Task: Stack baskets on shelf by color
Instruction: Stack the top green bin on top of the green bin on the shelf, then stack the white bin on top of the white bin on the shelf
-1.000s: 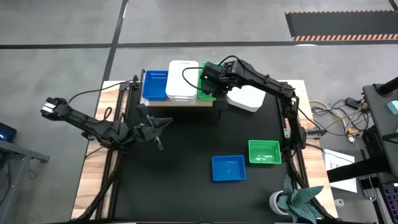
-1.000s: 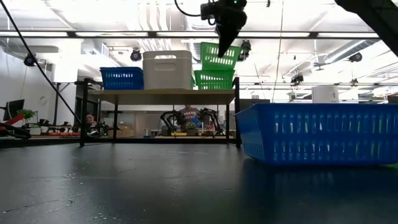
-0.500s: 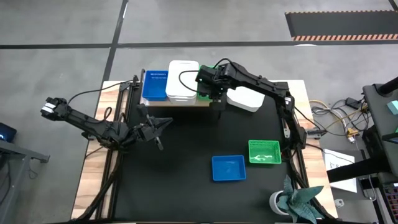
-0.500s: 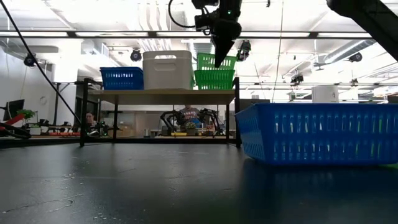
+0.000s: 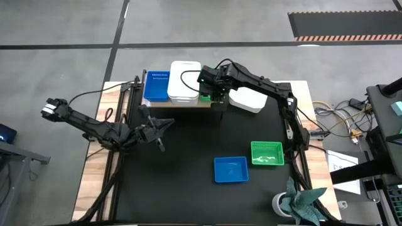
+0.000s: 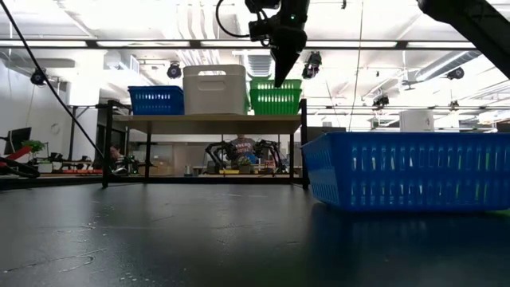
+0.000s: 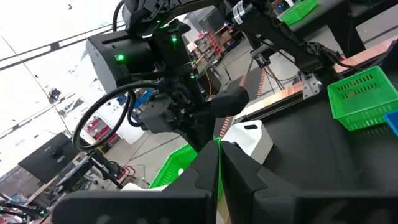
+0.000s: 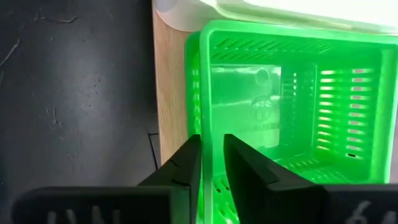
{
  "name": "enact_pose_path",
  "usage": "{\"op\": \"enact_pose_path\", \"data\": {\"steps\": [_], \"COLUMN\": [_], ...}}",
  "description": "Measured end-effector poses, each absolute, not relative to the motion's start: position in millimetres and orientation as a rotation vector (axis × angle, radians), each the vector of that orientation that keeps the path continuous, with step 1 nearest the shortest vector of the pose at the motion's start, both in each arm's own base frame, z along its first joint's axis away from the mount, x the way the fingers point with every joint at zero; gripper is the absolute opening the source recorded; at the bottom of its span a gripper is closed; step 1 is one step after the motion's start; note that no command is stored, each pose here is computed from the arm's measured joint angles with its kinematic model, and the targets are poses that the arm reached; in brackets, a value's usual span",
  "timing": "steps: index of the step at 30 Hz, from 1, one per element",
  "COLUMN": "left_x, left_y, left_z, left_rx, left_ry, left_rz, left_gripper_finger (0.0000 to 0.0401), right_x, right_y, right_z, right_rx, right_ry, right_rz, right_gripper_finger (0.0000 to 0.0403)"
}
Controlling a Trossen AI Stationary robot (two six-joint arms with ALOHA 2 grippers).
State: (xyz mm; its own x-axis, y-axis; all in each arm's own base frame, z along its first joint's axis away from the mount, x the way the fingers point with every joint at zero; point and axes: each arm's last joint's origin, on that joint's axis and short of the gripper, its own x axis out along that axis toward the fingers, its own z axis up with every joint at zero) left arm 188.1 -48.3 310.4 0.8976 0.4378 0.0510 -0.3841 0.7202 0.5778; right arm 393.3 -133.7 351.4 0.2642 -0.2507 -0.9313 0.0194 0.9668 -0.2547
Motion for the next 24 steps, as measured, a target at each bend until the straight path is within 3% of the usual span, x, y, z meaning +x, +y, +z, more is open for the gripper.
{"op": "enact_pose_path", "data": {"steps": [12, 18, 24], "left_x": [188, 188, 188], "left_y": [-48, -48, -48], "left_z": [310, 310, 311], "left_rx": [0.618, 0.617, 0.613], "left_ry": [0.092, 0.091, 0.089], "left_rz": [0.455, 0.455, 0.455], "left_gripper_finger": [0.0000, 0.0000, 0.0000], "right_x": [384, 360, 339], "right_y": [-130, -114, -81], "right_z": [367, 395, 420], "right_rx": [-0.196, -0.138, 0.046], "right_ry": [1.255, 1.214, 1.135], "right_rz": [-0.206, -0.220, -0.052], "right_gripper_finger": [0.0124, 0.0124, 0.0099]}}
